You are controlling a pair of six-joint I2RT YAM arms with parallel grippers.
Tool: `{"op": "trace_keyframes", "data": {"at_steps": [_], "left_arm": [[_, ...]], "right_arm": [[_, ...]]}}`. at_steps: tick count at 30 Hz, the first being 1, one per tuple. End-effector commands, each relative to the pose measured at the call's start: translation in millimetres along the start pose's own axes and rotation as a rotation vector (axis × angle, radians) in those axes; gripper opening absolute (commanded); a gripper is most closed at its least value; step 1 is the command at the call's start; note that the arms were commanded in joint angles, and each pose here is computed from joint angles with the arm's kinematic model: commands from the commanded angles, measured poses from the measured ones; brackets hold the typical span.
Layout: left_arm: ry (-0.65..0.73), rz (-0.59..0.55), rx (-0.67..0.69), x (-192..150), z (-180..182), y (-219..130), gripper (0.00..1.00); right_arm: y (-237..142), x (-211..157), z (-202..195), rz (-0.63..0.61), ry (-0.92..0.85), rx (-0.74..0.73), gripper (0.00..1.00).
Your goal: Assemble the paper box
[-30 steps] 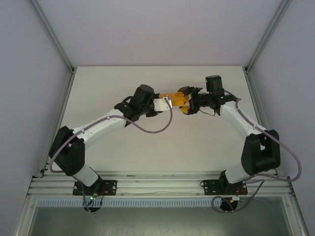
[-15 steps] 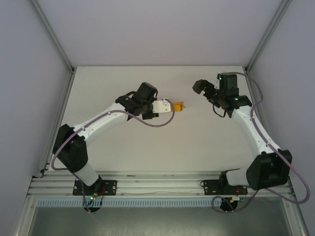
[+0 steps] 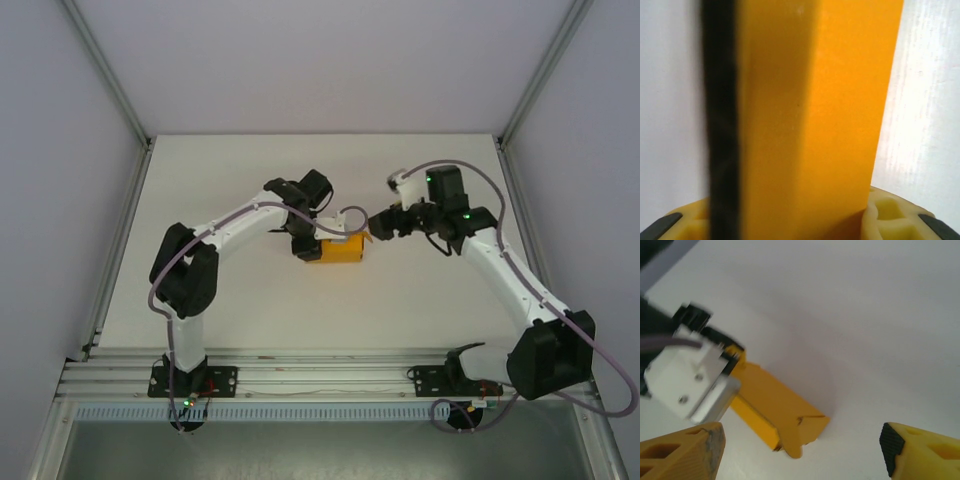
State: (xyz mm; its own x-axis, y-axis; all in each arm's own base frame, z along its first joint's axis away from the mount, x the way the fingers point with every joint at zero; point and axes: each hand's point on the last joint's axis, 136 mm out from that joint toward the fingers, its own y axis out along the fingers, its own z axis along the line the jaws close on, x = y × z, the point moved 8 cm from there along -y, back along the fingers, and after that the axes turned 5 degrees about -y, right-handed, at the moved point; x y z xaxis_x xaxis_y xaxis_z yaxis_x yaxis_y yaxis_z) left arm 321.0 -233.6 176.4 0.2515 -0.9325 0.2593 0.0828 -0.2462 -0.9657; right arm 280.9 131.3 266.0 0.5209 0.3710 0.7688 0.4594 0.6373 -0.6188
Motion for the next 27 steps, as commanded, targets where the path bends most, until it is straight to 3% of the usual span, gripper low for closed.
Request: {"op": "trace_keyframes", "data": {"at_steps": [1,4,10,13,18,27], "left_arm": [[-0.053,0.054,-0.093,-4.5,-0.9,3.6,0.32],[-0.063,0.083,-0.128,-3.6,2.8,6.8,0.32],[-0.092,0.089,-0.145,-2.2,7.6,11.7,0.32],[-0.101,0.098,-0.137,-2.5,10.0,15.1,0.32],[-0.111,0.120,-0.129,-3.8,12.2,19.0,0.32],[-0.122,0.126,-0.108,-4.4,13.8,21.7,0.32]], "right_arm": [[13.9,-16.2,2.2,0.121,-0.076,-0.006,0.78],[25.3,-19.4,-2.6,0.160,-0.066,-0.009,0.74],[45.2,-24.4,-5.8,0.242,-0.039,0.048,0.57],[52.5,-27.5,-5.7,0.266,-0.042,0.062,0.55],[62.1,-20.6,-12.9,0.216,-0.004,0.021,0.47],[68.8,-13.0,-20.1,0.215,0.041,-0.017,0.21]]}}
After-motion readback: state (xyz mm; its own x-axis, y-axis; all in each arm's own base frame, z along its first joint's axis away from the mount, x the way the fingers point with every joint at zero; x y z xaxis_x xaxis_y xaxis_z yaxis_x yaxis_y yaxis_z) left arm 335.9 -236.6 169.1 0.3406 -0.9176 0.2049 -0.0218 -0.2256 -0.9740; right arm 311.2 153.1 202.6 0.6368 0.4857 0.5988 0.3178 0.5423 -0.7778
